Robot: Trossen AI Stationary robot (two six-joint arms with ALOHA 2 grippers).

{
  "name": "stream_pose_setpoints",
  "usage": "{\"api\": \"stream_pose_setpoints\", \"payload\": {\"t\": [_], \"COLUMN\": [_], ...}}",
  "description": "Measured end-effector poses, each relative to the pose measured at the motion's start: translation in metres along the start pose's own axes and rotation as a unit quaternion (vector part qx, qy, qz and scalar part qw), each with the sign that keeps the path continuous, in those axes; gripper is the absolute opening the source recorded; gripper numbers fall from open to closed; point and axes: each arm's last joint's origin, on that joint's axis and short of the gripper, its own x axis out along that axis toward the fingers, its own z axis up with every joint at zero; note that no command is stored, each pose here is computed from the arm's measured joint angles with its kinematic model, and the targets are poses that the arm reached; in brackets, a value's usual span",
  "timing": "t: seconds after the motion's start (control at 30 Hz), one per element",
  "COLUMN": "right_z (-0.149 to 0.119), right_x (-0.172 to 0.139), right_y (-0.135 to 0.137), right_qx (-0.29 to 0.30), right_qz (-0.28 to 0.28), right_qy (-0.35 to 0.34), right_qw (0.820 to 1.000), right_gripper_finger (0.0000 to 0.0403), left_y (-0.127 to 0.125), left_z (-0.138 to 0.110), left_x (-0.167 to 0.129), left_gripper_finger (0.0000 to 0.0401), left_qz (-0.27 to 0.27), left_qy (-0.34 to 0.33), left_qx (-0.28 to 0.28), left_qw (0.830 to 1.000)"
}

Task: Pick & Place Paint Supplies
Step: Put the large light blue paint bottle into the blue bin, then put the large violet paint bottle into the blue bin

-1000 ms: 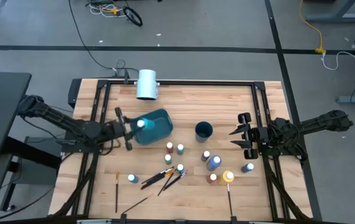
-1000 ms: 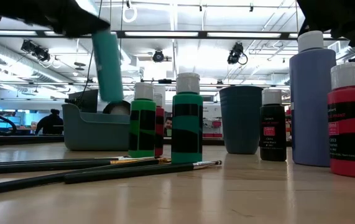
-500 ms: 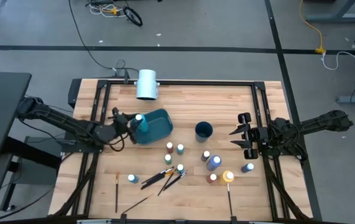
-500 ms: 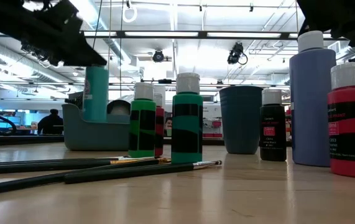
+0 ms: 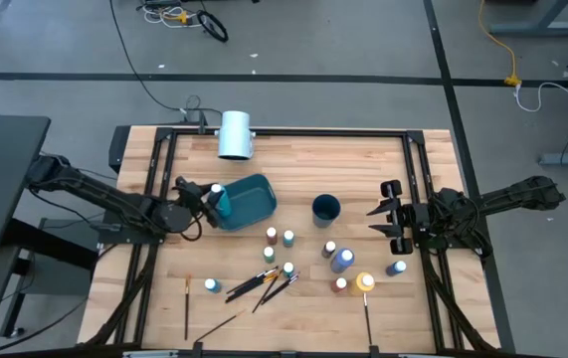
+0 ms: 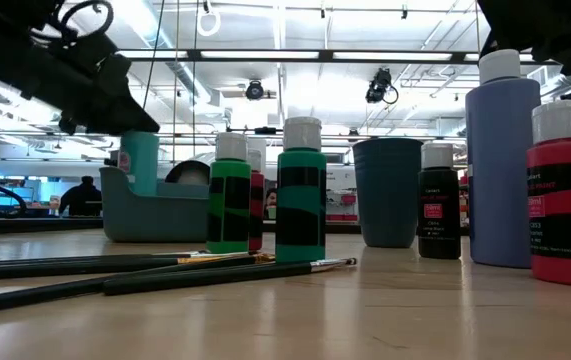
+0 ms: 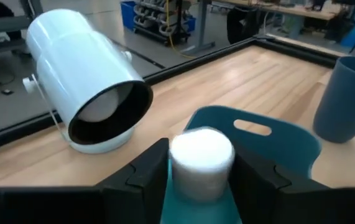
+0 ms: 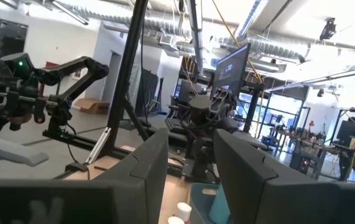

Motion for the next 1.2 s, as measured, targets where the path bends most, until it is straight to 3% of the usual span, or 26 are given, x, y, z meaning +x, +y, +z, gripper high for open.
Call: {"api": "stream_pose_setpoints", "payload": {"t": [0.23,0.47,0.63,0.9,1.07,1.2], "right_z": [0.002,0.011,0.013,0.019,0.011,0.0], "right_x": [0.0,-0.001,0.002,0.019,0.027,0.034], "right_y": [-0.001,-0.005,-0.005,-0.006,-0.001,0.003], "right_qx": [-0.05,-0.079,-0.079,0.034,0.045,0.066], "right_qz": [-0.004,-0.058,-0.038,0.008,0.085,0.108], "right_qy": [-0.01,-0.046,-0.041,0.066,0.092,0.114], "right_qw": [0.999,0.994,0.995,0.997,0.991,0.985], "right_gripper_finger": [0.0135,0.0135,0.0135,0.0135,0.0135,0.0135], "left_y": [0.002,-0.002,-0.004,-0.008,-0.018,-0.024], "left_z": [-0.006,0.0,0.005,0.019,0.047,0.07], "left_x": [0.001,0.001,0.0,-0.001,-0.006,-0.011], "left_gripper_finger": [0.0169,0.0177,0.0198,0.0227,0.0229,0.0229], "left_qz": [-0.003,-0.019,-0.025,-0.01,-0.013,-0.011], "left_qy": [0.003,-0.019,-0.037,-0.075,-0.108,-0.125], "left_qx": [-0.003,0.039,0.062,0.104,0.143,0.17], "left_qw": [1.0,0.999,0.997,0.992,0.984,0.977]}}
